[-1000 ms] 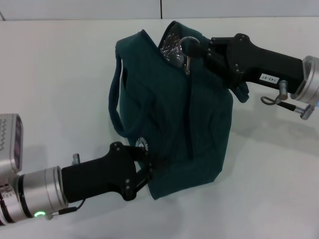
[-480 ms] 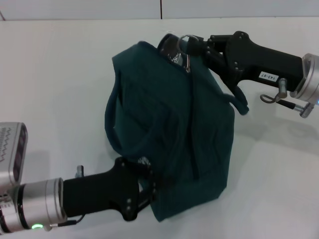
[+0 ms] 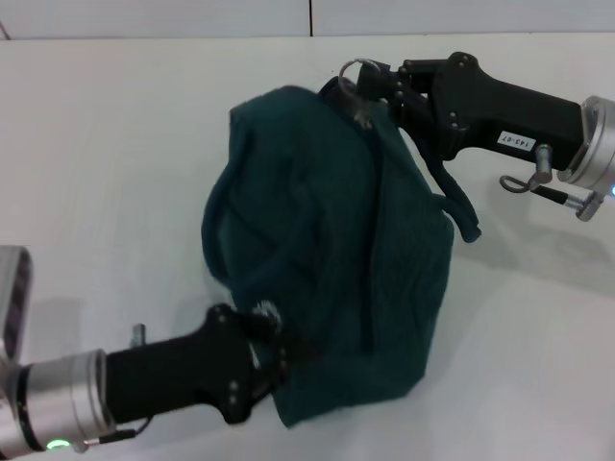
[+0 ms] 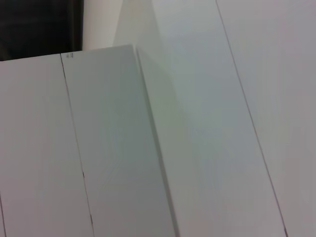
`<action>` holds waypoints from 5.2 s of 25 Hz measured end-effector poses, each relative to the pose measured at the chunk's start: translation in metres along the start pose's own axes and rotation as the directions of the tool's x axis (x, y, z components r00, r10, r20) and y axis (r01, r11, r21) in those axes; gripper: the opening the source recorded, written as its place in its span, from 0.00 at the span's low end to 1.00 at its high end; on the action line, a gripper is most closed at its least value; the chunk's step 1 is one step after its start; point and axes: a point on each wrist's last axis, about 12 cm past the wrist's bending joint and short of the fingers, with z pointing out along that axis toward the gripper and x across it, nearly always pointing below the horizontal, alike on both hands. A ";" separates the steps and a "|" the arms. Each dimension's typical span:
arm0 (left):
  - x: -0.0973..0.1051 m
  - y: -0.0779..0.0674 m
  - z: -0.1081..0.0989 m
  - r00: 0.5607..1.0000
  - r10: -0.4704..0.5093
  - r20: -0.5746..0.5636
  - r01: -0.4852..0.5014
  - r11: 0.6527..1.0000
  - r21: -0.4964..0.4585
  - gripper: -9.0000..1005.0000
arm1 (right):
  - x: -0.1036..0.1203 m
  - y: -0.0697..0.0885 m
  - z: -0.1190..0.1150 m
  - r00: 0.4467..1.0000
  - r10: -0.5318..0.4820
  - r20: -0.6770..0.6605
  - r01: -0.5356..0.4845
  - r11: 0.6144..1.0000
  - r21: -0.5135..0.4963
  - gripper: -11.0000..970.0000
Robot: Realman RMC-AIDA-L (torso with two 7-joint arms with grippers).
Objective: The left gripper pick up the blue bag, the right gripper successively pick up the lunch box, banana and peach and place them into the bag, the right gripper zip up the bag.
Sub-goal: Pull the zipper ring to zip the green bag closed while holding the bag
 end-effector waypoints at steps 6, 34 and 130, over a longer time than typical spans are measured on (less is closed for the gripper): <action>0.001 0.002 -0.020 0.994 -0.009 0.113 0.030 0.982 -0.186 0.08 | -0.002 0.004 -0.002 1.000 -0.006 0.016 0.006 1.000 -0.008 0.04; -0.163 0.040 -0.055 0.995 -0.060 -0.074 0.043 0.977 -0.208 0.70 | -0.007 -0.004 0.008 1.000 -0.003 -0.001 0.003 1.000 0.008 0.05; -0.213 0.054 0.012 0.859 -0.355 -0.368 0.244 0.917 -0.315 0.07 | -0.005 0.001 -0.054 0.985 0.080 0.150 -0.106 0.979 0.176 0.06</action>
